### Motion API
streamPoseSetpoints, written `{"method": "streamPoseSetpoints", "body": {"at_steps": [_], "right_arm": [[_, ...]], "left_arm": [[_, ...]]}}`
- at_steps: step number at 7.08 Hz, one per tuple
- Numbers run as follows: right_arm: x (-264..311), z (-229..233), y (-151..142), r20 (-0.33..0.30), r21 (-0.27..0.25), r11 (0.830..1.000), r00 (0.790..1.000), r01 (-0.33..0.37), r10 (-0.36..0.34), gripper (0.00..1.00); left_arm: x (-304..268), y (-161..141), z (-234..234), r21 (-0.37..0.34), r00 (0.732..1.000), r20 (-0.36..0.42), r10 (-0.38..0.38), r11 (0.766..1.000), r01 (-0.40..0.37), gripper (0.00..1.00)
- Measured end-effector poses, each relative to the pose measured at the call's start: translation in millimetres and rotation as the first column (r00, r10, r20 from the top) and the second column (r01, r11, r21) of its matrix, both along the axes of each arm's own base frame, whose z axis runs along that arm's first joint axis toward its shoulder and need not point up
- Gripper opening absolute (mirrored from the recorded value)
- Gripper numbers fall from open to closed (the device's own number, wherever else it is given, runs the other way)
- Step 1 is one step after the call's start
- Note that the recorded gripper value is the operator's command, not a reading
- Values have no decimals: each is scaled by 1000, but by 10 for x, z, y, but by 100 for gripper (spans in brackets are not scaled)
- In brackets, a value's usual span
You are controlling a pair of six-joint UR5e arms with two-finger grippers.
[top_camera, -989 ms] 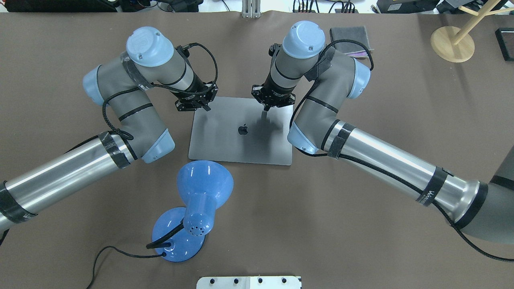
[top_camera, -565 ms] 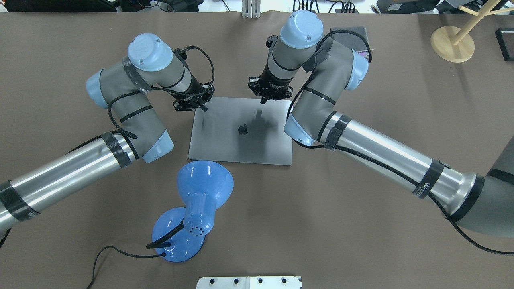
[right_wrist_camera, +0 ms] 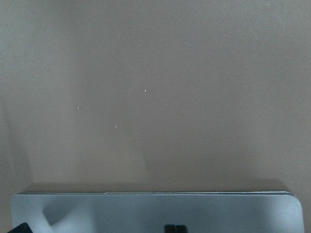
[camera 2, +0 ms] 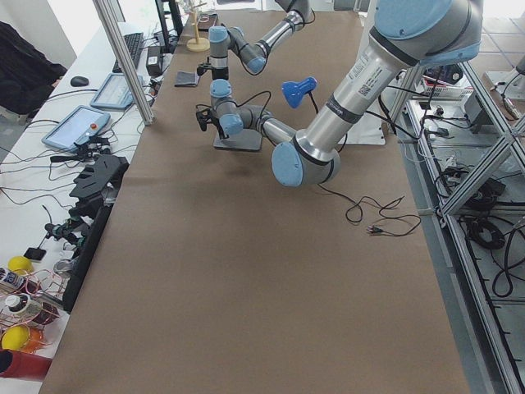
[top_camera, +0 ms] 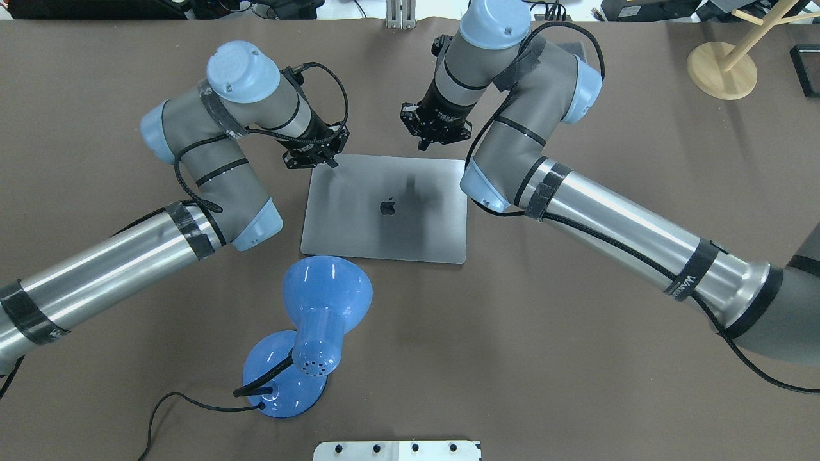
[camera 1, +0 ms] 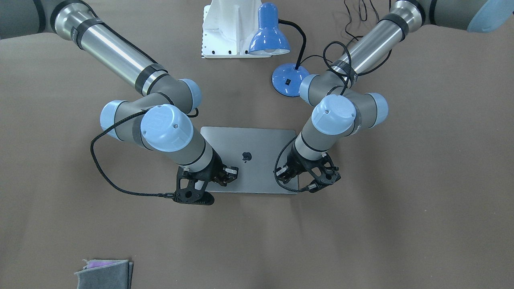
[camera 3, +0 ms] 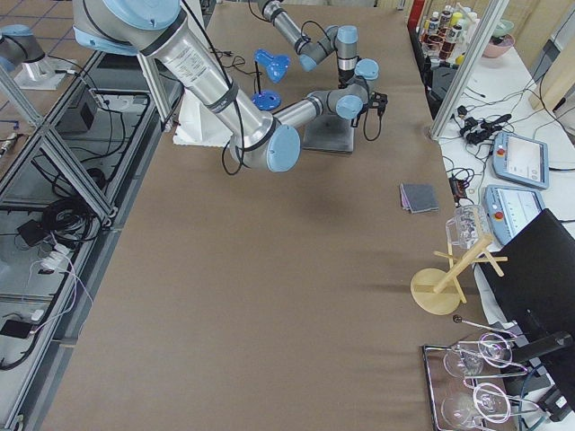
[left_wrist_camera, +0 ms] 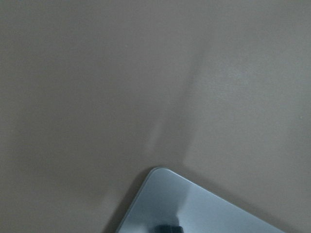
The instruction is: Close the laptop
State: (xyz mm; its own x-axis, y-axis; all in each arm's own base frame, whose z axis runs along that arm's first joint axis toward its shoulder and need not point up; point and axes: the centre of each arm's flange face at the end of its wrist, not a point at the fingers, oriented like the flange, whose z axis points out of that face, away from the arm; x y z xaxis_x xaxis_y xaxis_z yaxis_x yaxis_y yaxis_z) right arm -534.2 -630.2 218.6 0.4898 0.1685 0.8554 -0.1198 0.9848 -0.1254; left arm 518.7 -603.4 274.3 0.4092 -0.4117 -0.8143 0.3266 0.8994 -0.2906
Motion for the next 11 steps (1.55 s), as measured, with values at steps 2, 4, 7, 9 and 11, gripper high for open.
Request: {"method": "streamPoseSetpoints", "body": {"at_steps": [2,4,7,9,11], "right_arm": [[263,-88,-130,31,-15,1000,1000,-3,4,100],[798,-7,-225,66,-28,1000,998,-13,15,100],[2281,586,-168,69,29,999,997,-23,21,100],[3202,1140,-159,-78,149,987,996,54,-42,100],[4306,1952,-147,-229,235,956,966,177,-122,100]], "left_arm": [[-243,12,-280,16,998,-58,22,1000,-21,98],[-662,171,-180,53,997,-76,22,998,-18,98],[-1953,348,373,216,996,78,44,975,-60,98],[-2946,609,670,267,958,263,114,946,-186,98],[-3817,883,1285,267,936,310,166,930,-253,98]]}}
